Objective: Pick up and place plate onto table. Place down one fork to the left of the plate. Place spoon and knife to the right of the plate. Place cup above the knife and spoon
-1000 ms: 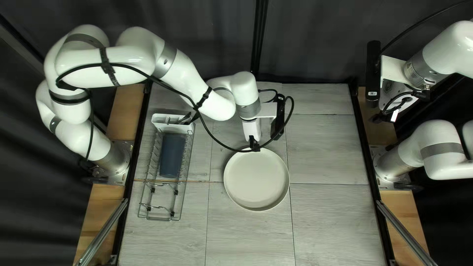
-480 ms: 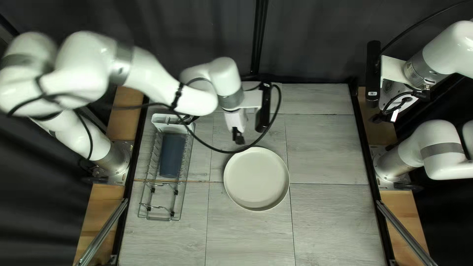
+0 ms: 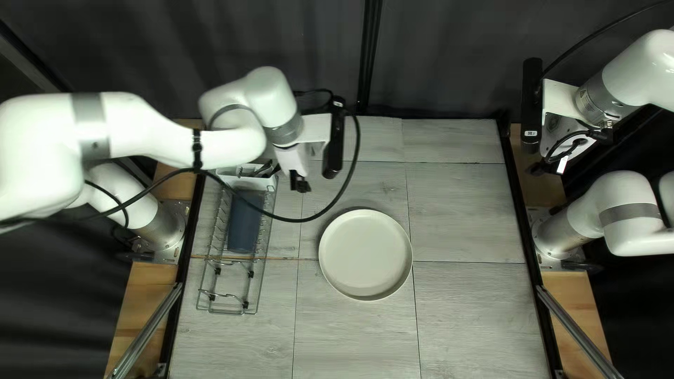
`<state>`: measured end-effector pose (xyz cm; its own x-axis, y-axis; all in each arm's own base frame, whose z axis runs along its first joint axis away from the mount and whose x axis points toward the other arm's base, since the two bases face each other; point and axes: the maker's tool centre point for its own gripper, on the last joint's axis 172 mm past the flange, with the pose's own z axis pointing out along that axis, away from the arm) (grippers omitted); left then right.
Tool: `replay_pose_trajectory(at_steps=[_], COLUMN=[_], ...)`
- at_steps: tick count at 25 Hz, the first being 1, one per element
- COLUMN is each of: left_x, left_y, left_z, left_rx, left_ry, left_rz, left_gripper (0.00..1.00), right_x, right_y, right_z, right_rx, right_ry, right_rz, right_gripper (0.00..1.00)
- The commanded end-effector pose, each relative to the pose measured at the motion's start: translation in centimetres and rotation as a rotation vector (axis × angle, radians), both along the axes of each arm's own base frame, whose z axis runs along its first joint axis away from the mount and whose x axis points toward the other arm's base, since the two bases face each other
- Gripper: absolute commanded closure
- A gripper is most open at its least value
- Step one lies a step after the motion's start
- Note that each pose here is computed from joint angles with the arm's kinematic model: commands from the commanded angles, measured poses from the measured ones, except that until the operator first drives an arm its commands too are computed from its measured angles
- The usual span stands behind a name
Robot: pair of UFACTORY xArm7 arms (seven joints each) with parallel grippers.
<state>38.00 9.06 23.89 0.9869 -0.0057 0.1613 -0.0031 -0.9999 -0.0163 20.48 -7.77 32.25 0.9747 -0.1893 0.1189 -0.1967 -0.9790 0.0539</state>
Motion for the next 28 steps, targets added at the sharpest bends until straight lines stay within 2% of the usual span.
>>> replay_pose_trajectory(at_steps=[1, 5, 19, 25, 28], left_x=[-2.3, -3.9, -5.3, -5.9, -6.1], left_y=[0.0, 0.4, 1.9, 2.3, 1.8], left_z=[0.6, 0.1, -3.8, -4.3, -3.3], left_rx=[0.038, 0.055, 0.107, 0.107, 0.104], left_ry=[0.033, 0.058, 0.142, 0.154, 0.132], left_rz=[-0.024, -0.039, -0.053, -0.049, -0.075], left_gripper=[0.00, 0.00, 0.00, 0.00, 0.00], right_x=[0.0, 0.0, 0.0, 0.0, 0.0], right_y=[0.0, 0.0, 0.0, 0.0, 0.0], right_z=[0.0, 0.0, 0.0, 0.0, 0.0], right_rx=[0.000, 0.000, 0.000, 0.000, 0.000], right_ry=[0.000, 0.000, 0.000, 0.000, 0.000], right_rz=[0.000, 0.000, 0.000, 0.000, 0.000], right_gripper=[0.00, 0.00, 0.00, 0.00, 0.00])
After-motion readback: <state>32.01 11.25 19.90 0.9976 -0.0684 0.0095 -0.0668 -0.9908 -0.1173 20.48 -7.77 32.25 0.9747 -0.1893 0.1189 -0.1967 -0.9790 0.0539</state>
